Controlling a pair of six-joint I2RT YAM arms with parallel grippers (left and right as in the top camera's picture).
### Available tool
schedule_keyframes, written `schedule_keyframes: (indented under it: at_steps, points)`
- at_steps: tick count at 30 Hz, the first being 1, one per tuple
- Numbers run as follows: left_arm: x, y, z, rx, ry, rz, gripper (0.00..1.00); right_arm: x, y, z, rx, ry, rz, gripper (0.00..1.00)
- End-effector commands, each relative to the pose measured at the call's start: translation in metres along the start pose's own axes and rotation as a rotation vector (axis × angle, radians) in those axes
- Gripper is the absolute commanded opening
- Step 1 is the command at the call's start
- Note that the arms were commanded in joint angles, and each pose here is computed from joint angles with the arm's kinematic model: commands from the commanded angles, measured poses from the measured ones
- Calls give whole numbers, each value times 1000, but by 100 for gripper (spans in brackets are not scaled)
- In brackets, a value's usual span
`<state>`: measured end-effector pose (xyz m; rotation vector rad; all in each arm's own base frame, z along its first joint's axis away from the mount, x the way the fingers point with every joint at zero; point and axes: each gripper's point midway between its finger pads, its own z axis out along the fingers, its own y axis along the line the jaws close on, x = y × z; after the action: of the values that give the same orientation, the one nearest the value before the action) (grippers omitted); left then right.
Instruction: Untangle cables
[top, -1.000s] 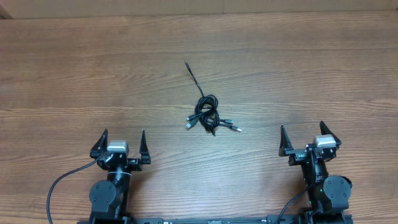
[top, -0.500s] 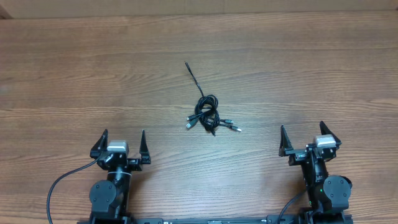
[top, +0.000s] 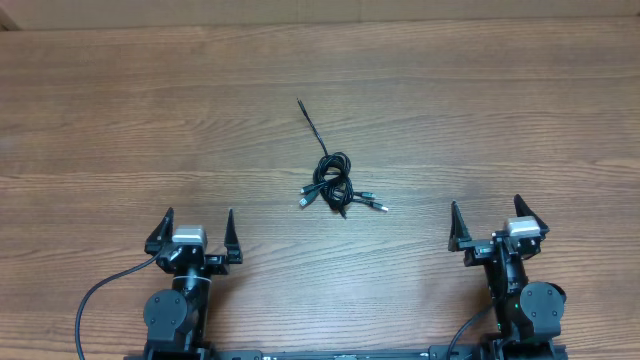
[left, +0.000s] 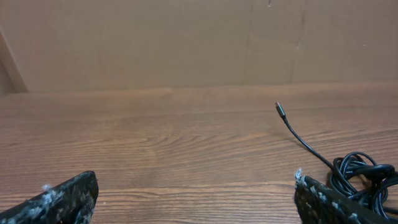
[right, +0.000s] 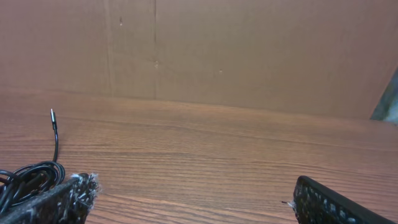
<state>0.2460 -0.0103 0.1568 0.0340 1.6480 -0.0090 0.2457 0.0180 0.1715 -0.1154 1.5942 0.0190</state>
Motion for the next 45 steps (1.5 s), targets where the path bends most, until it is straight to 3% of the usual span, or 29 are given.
schedule_keyframes:
  at_steps: [1,11,18,27,37,45]
  points:
    - [0,1,0,-5,-3,-16,100,2,-2,0,13,0,-1,100]
    - [8,-3,-2,19,104,-40,100,2,-2,0,13,0,-1,100]
    - [-28,-3,-2,19,147,-27,100,2,-2,0,13,0,-1,100]
    - [-36,-7,14,48,379,10,100,2,-2,0,13,0,-1,100]
    - [-46,-13,23,83,735,18,100,2,-2,0,13,0,-1,100]
    - [-29,-40,31,228,879,-51,100,2,-2,0,13,0,-1,100]
